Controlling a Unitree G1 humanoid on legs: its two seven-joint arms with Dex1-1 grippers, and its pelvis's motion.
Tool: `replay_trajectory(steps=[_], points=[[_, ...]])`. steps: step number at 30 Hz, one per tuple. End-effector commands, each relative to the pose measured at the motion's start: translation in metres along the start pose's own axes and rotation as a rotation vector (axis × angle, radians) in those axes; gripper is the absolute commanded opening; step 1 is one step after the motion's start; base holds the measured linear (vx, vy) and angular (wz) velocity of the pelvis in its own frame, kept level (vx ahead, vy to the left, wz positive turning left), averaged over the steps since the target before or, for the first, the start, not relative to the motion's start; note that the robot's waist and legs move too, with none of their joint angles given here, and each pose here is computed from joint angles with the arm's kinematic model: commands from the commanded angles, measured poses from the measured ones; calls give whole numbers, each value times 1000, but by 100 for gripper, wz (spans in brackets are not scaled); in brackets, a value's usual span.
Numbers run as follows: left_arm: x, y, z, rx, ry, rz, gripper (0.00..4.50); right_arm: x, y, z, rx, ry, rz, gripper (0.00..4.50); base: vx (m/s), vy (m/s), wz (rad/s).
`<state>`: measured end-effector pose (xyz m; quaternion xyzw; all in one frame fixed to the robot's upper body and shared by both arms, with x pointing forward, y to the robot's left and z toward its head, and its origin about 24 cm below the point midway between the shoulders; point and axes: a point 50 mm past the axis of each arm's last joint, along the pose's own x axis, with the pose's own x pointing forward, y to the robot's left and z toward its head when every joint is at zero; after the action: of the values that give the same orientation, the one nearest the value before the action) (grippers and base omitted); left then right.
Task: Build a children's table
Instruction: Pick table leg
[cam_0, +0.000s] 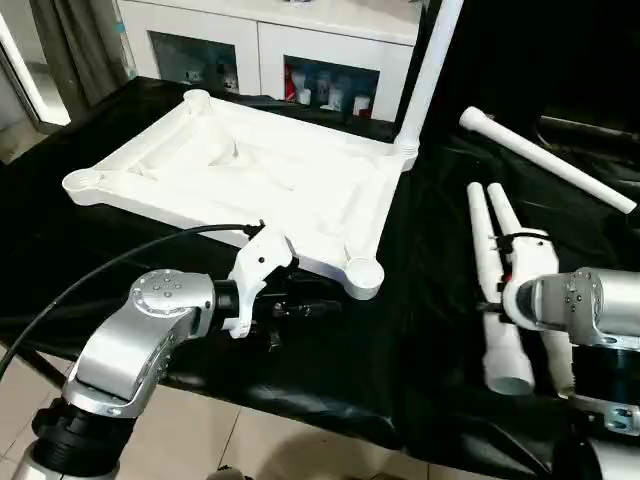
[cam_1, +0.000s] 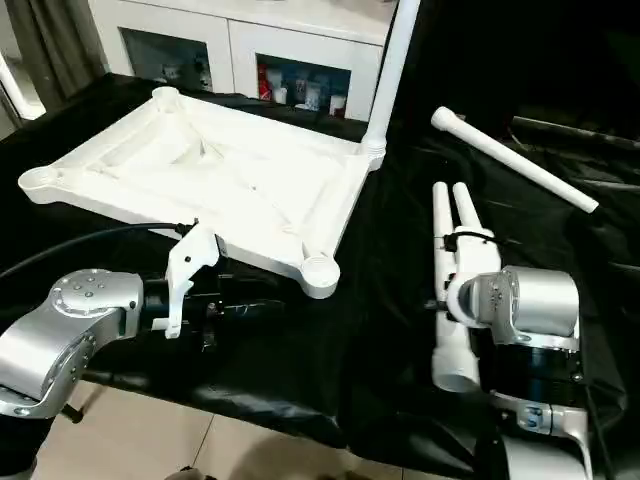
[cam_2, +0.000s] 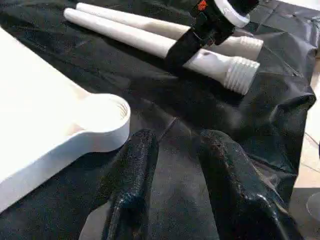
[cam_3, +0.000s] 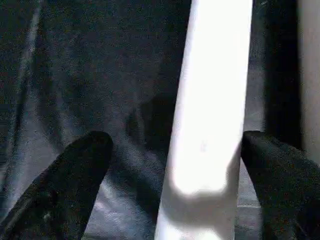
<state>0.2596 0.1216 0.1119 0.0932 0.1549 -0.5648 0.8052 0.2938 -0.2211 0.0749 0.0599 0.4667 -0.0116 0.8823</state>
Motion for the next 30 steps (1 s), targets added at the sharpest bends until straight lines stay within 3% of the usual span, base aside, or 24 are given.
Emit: replay_trajectory(steps=[1,9,16,17,20,30], points=[[-3,-1,8,29,3,2,172,-7,8,4,7,-26,39,446,0,0,0],[-5,-1,10,38,14,5,172,-10,16,6,5,-43,64,446,0,0,0],[-6,-1,10,41,27,0,172,3,19,-13,26,27,85,446,0,0,0],[-5,-1,10,40,26,-1,172,9,23,-20,34,63,115,418,0,0,0],[-5,-1,11,38,28,-4,172,16,24,-26,35,88,116,404,0,0,0],[-7,-2,17,41,-11,-25,172,19,22,-16,84,48,89,314,0,0,0]])
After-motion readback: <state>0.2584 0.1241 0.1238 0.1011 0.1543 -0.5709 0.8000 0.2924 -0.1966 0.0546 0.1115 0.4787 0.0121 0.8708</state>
